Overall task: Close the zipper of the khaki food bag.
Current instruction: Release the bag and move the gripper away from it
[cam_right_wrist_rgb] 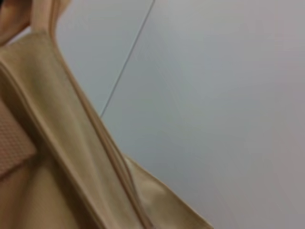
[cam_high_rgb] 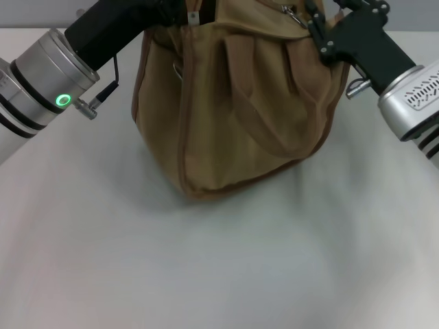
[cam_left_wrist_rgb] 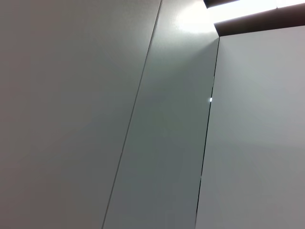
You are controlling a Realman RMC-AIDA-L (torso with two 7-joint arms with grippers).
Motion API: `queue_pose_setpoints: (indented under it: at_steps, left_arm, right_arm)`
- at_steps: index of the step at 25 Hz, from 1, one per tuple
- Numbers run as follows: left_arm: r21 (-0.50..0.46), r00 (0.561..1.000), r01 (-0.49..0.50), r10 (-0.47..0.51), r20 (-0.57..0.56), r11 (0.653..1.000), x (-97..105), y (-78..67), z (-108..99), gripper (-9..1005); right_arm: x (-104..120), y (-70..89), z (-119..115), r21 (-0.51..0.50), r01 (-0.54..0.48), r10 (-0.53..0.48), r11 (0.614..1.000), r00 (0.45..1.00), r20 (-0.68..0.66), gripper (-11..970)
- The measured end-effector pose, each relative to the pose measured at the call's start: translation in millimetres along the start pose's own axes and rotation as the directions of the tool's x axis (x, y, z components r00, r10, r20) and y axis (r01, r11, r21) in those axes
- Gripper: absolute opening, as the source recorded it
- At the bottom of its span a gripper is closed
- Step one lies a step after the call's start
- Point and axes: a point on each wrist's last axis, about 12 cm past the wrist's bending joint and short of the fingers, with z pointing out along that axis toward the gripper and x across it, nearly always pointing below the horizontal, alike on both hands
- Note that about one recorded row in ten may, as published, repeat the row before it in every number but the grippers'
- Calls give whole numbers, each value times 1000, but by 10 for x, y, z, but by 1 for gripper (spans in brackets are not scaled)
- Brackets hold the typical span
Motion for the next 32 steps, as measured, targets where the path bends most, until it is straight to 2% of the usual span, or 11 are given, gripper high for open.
queue_pose_setpoints:
  at_steps: [3,8,9,12,18,20,23,28,29,31,32]
  left_arm:
    - [-3,1000,1,-1,-1,1000,4,-1,-13,101]
    - [-22,1000,2,-3,-8,1000,27,-3,-88,102]
    - [-70,1000,8,-10,-29,998,75,8,-216,103]
    - [-115,999,6,-12,-48,993,118,18,-327,103]
    - [-237,995,-30,7,-99,971,176,49,-703,105]
    - [-249,995,-47,24,-92,967,119,50,-817,105]
    - [-217,996,-90,93,3,972,-67,-17,-949,106]
    - [-135,979,-153,169,118,979,-263,-180,-1108,321]
    - [-60,982,-174,178,71,983,-260,-267,-1169,398]
    - [-36,983,-175,177,51,984,-251,-295,-1188,552]
    - [27,984,-180,180,-1,983,-239,-353,-1230,591]
  right_arm:
    - [3,-27,-89,36,-27,26,999,999,25,392]
    - [-25,-74,-361,88,-174,162,981,978,134,397]
    - [-7,-85,-456,88,-224,210,971,967,147,398]
    - [16,-88,-538,91,-257,241,962,959,150,400]
    - [46,-67,-682,105,-279,262,954,952,156,406]
    - [48,-48,-690,104,-287,269,952,951,155,408]
    - [48,-14,-699,100,-299,282,949,947,153,416]
    - [39,52,-719,72,-310,297,948,942,154,428]
    - [35,71,-729,63,-317,304,946,940,157,429]
    - [37,90,-760,41,-353,343,935,926,157,429]
    - [44,88,-783,29,-377,368,926,917,154,429]
